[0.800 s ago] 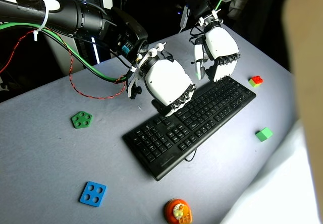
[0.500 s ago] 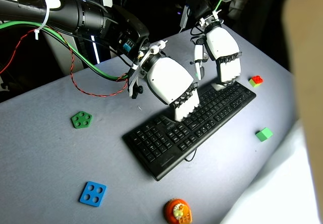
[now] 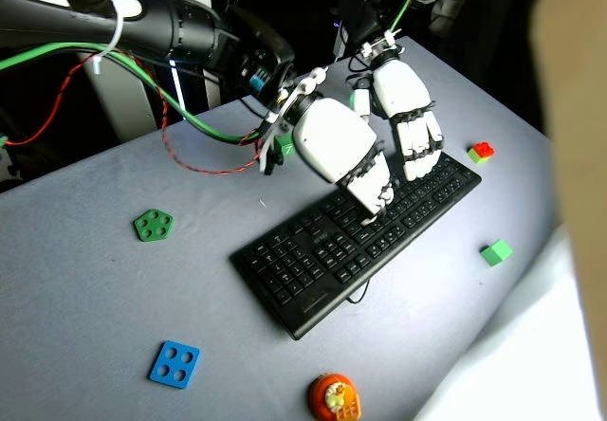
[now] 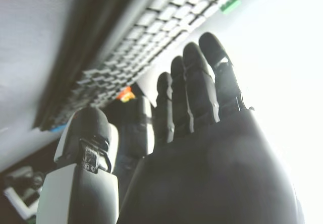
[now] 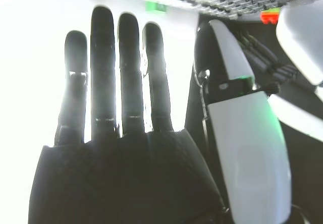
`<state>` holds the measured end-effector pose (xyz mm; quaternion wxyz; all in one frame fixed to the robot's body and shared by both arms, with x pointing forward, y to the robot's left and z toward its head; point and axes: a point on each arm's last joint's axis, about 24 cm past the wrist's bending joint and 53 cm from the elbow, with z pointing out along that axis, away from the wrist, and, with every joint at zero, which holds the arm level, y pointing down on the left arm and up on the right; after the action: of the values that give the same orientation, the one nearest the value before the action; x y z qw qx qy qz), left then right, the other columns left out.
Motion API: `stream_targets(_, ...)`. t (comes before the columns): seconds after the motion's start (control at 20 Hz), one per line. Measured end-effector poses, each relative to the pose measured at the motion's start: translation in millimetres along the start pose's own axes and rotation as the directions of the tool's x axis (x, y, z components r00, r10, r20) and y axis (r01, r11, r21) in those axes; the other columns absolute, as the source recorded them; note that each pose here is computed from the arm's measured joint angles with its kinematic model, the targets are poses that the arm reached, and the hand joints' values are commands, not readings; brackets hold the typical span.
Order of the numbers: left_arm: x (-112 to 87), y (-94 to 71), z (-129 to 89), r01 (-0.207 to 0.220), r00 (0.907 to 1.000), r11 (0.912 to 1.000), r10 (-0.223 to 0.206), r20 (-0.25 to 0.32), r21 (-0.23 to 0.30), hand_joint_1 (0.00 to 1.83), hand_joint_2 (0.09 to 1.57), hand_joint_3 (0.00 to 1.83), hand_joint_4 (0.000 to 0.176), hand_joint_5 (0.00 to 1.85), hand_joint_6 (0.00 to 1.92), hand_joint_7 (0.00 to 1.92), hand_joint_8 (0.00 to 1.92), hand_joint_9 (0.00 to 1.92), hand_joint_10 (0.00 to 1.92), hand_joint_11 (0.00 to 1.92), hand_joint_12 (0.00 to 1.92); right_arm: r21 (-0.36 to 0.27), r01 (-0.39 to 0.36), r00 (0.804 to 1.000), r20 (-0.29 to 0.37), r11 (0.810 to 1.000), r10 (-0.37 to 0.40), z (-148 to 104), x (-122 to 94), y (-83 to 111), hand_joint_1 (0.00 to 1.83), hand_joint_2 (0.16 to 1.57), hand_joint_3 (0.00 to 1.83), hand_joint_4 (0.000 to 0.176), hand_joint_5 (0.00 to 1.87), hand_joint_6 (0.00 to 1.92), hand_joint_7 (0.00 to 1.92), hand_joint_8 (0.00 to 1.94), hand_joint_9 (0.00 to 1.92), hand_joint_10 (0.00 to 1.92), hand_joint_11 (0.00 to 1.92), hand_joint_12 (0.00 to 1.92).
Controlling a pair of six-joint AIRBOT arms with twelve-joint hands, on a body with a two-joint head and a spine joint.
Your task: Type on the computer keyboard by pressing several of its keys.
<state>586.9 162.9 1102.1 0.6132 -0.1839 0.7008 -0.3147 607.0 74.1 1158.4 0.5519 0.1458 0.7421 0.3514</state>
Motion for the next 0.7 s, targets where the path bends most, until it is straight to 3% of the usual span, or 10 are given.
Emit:
stream_targets(0.25, 9.1, 6.9, -0.8, 0.001, 0.9999, 0.9999, -0.002, 0.012, 0.011, 0.35, 1.34, 0.00, 0.029, 0.23, 0.00, 0.28, 0.00, 0.30, 0.00, 0.00, 0.77, 0.020, -0.025, 1.000, 0.008, 0.999, 0.025, 7.9, 6.3, -6.0, 0.99, 1.21, 0.00, 0.000, 0.65, 0.02, 0.64, 0.00, 0.69, 0.01, 0.08, 1.40)
stream_targets(0.4, 10.2, 11.3, -1.4, -0.005, 0.9998, 0.9999, 0.004, 0.021, 0.014, 0.33, 1.34, 0.00, 0.021, 0.29, 0.02, 0.29, 0.00, 0.29, 0.00, 0.00, 0.72, 0.047, -0.013, 1.000, -0.012, 0.999, 0.013, 10.9, 20.7, -20.1, 1.05, 1.22, 0.00, 0.000, 0.71, 0.04, 0.66, 0.01, 0.69, 0.01, 0.10, 1.38)
stream_targets(0.45, 11.7, 14.1, -0.9, -0.007, 0.9997, 0.9999, 0.006, 0.023, 0.009, 0.32, 1.35, 0.00, 0.011, 0.31, 0.02, 0.28, 0.00, 0.27, 0.00, 0.00, 0.68, 0.055, -0.011, 1.000, -0.018, 0.998, 0.012, 10.6, 24.6, -22.8, 1.02, 1.23, 0.00, 0.000, 0.79, 0.07, 0.67, 0.01, 0.68, 0.01, 0.09, 1.39)
stream_targets(0.5, 13.5, 15.8, -0.7, -0.004, 0.9998, 1.0000, 0.004, 0.020, 0.004, 0.33, 1.35, 0.00, 0.004, 0.33, 0.02, 0.28, 0.00, 0.26, 0.00, 0.00, 0.65, 0.051, -0.010, 1.000, -0.014, 0.999, 0.011, 11.5, 24.9, -20.9, 1.06, 1.21, 0.06, 0.000, 0.76, 1.06, 0.69, 0.00, 0.68, 0.01, 0.06, 1.44)
stream_targets(0.55, 15.7, 15.5, -1.3, -0.001, 0.9999, 1.0000, 0.001, 0.015, 0.006, 0.31, 1.35, 0.00, 0.000, 0.40, 0.03, 0.29, 0.00, 0.23, 0.00, 0.00, 0.60, 0.040, -0.006, 1.000, -0.007, 0.999, 0.006, 12.5, 23.9, -18.3, 1.08, 1.22, 0.02, 0.000, 0.77, 1.24, 0.70, 0.00, 0.67, 0.00, 0.02, 1.48)
stream_targets(0.7, 16.3, 13.5, 0.1, -0.001, 0.9996, 0.9998, 0.001, 0.027, 0.019, 0.28, 1.37, 0.01, 0.000, 0.54, 0.04, 0.29, 0.00, 0.19, 0.00, 0.00, 0.43, 0.040, -0.008, 1.000, -0.016, 0.999, 0.009, 11.3, 31.0, -18.9, 1.07, 1.21, 0.00, 0.000, 0.80, 1.26, 0.77, 0.02, 0.65, 0.00, 0.00, 1.44)
